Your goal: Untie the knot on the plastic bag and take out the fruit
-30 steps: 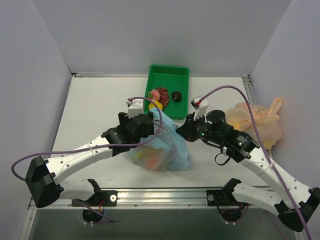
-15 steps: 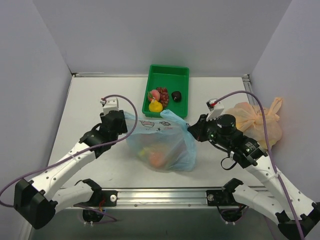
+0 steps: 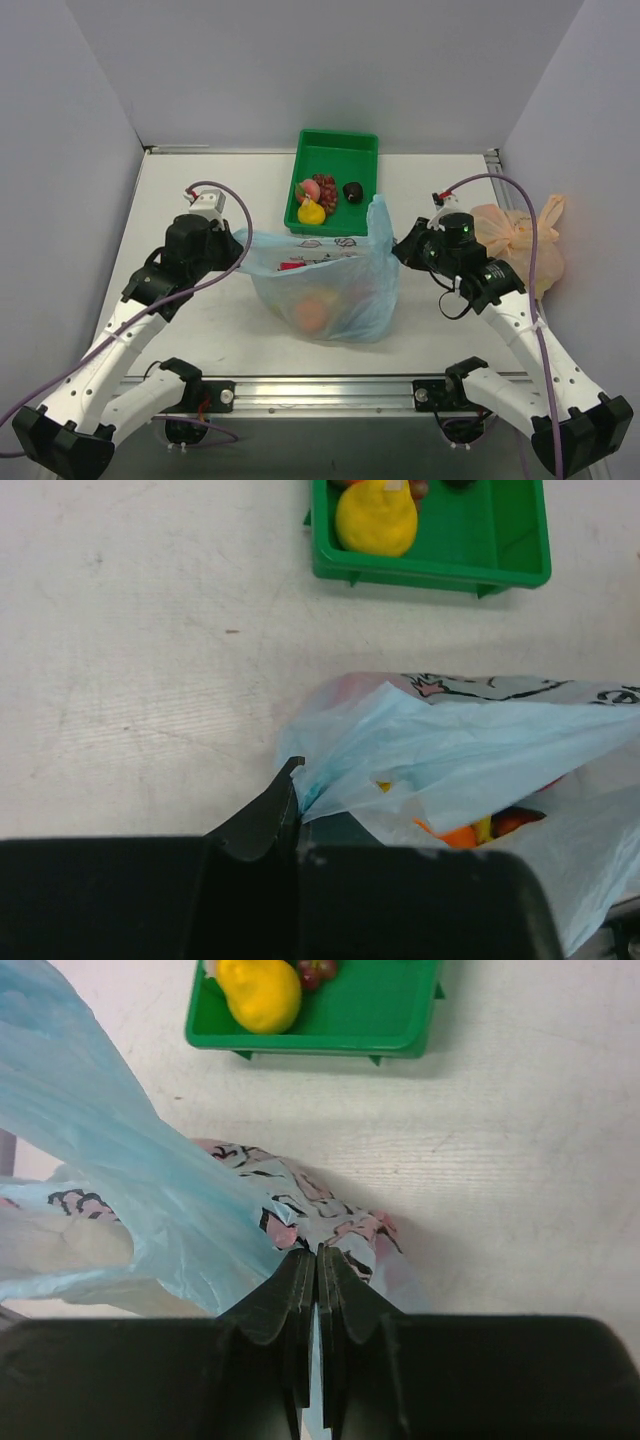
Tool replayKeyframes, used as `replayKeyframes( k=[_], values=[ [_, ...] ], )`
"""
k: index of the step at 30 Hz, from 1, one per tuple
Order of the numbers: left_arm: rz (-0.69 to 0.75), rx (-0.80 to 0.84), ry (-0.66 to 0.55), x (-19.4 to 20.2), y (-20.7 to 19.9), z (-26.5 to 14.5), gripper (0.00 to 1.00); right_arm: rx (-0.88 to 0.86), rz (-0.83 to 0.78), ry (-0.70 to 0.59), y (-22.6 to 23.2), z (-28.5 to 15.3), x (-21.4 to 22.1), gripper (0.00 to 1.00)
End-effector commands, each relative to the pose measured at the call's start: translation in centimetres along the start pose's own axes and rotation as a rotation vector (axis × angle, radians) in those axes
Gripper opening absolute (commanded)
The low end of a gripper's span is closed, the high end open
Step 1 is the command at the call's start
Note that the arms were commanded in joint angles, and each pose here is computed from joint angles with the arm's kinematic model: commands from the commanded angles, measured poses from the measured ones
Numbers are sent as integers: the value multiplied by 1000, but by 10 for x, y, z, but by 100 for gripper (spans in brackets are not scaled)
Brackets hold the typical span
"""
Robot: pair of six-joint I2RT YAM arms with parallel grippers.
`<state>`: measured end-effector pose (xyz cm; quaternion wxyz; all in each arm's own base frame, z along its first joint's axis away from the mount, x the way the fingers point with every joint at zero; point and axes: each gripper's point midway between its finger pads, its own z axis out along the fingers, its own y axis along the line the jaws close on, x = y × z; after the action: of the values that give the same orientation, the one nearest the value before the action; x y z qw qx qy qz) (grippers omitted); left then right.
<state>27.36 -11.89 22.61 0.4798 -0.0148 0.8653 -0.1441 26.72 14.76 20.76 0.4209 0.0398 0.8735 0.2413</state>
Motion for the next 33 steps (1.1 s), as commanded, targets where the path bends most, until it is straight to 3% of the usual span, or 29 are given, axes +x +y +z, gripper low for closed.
replayKeyframes(
  k=[1, 4, 5, 7, 8, 9, 13, 15, 19, 22, 27, 33],
  values=[
    [-80, 82, 63, 12, -9, -13, 0, 203, 1, 86, -51, -5, 23, 9],
    [-186, 198, 127, 30, -31, -17, 0, 163, -55, 166, -38, -18, 32, 25],
    [-206, 218, 135, 32, -35, -18, 0, 139, -83, 138, -25, -27, 17, 42],
    [-253, 248, 152, 36, -42, -22, 0, 164, -169, 145, -15, -43, 11, 60],
    [-262, 251, 153, 37, -43, -23, 0, 163, -195, 138, -8, -50, 4, 73],
    [-271, 249, 152, 38, -43, -23, 0, 183, -223, 95, 1, -67, -17, 79],
    [-282, 244, 131, 35, -42, -27, 0, 139, -313, 111, 49, -81, -36, 96],
    [-281, 246, 121, 33, -42, -29, 0, 139, -371, 76, 71, -92, -49, 99],
    [-276, 230, 113, 35, -39, -31, 0, 192, -539, 107, 111, -74, -37, 100],
    [-259, 210, 105, 37, -33, -33, 0, 267, -594, 145, 115, -56, -23, 100],
    [-236, 158, 94, 41, -21, -38, 0, 396, -625, 142, 106, -31, -16, 100],
    [-247, 106, 114, 54, -9, -40, 0, 509, -648, 261, 73, -6, 20, 100]
  ],
)
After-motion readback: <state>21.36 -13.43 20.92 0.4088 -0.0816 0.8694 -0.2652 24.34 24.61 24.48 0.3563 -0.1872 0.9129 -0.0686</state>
